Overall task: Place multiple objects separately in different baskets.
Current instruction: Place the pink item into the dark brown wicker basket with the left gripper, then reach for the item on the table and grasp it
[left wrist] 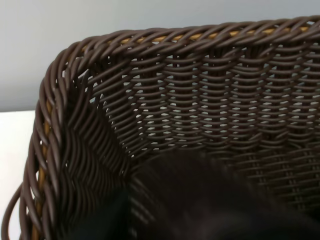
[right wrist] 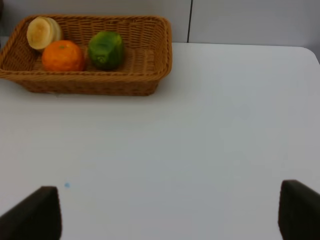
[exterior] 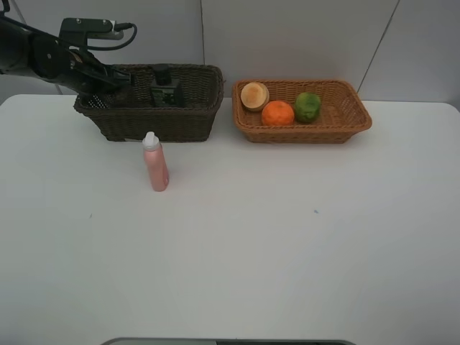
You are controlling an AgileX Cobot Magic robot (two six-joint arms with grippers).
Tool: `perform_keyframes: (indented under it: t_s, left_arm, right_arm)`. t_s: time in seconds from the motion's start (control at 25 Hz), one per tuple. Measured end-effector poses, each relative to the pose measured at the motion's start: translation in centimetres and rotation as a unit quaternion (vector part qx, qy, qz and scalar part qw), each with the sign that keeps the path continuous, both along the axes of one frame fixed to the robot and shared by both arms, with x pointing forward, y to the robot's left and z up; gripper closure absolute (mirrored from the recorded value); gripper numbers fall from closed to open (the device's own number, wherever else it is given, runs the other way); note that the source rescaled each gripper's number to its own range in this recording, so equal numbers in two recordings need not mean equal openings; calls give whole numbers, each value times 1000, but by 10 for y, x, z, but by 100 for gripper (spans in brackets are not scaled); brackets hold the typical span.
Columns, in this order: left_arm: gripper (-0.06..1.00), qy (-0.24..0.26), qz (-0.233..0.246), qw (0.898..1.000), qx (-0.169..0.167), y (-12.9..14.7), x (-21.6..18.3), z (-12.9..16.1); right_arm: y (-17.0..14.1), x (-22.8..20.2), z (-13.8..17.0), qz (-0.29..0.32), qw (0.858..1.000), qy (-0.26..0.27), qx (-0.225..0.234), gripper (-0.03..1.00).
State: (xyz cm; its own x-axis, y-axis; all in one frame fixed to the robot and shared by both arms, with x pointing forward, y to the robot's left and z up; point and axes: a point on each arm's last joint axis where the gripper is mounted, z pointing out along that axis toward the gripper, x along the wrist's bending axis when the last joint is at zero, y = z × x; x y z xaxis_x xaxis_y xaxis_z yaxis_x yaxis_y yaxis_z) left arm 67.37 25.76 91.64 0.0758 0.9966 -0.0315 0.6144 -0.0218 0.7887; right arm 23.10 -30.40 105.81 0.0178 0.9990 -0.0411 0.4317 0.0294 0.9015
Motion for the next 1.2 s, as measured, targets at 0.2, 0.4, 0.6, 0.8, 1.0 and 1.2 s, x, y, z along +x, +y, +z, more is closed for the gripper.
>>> perform_keyframes:
  t_s: [0.2,0.4,0.6,0.8,1.0,1.2]
  left_arm:
    - [9,4,0,1000,0,0,-1,1]
    - [7,-9,0,1000,-1,0,-4,22]
    - [7,-23,0,1000,-2,1,-12,54]
    - [7,0,0,1000,0,3,-26,80]
    - [6,43,-10,999,5,-3,-46,103]
    - [-4,93,-35,995,13,-19,-70,120]
  right_arm:
    - [0,0,0,0,1000,0,0,12]
    - [0,0,0,0,1000,0,0,12]
    - [0,0,0,0,1000,0,0,12]
    - [0,0,0,0,1000,0,0,12]
    - [0,0,0,0,1000,0,0,12]
    - [0,0,0,0,1000,0,0,12]
